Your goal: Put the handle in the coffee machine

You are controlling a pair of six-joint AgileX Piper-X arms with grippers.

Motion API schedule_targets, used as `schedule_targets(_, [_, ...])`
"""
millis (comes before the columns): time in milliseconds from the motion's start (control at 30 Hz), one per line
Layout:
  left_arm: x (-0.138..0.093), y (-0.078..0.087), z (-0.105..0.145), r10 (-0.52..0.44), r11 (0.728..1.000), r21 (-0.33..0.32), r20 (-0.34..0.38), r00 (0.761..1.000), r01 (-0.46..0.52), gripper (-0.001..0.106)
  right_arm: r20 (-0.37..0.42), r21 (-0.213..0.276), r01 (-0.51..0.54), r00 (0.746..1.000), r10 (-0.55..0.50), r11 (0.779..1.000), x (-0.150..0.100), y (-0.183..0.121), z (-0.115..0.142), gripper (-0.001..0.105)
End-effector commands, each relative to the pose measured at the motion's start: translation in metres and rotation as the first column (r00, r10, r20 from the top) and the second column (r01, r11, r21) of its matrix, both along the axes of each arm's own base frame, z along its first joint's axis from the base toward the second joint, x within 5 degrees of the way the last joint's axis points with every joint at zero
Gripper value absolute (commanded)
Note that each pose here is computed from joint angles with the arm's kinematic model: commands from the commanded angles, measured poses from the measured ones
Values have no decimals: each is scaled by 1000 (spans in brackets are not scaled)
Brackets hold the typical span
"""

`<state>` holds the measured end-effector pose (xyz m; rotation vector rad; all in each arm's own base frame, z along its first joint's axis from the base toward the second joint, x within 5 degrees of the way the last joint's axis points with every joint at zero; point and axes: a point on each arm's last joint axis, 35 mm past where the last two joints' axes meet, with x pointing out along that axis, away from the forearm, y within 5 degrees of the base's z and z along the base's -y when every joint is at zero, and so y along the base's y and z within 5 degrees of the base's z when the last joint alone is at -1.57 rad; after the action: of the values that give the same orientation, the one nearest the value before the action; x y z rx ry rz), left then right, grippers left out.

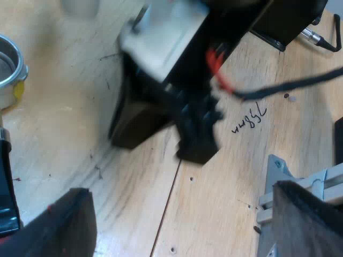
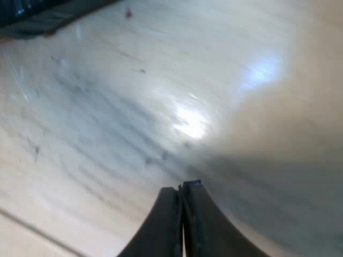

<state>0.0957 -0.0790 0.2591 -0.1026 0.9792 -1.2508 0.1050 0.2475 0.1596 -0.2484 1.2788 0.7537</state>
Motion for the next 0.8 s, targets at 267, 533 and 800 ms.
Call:
schedule_targets(267, [1, 1, -1, -2, 1000, 25, 46, 999, 1, 70, 191, -56, -39, 980, 49, 998, -7, -29, 54, 0])
schedule_targets(533, [8, 2, -1, 68, 989, 119, 152, 986, -86, 70, 360, -148, -78, 924, 128, 986, 0, -30, 90, 25])
schedule_targets(800, [13, 0, 1, 91, 986, 115, 216, 972, -118, 70, 418, -106, -13, 907, 57, 994, 25, -29, 115, 75])
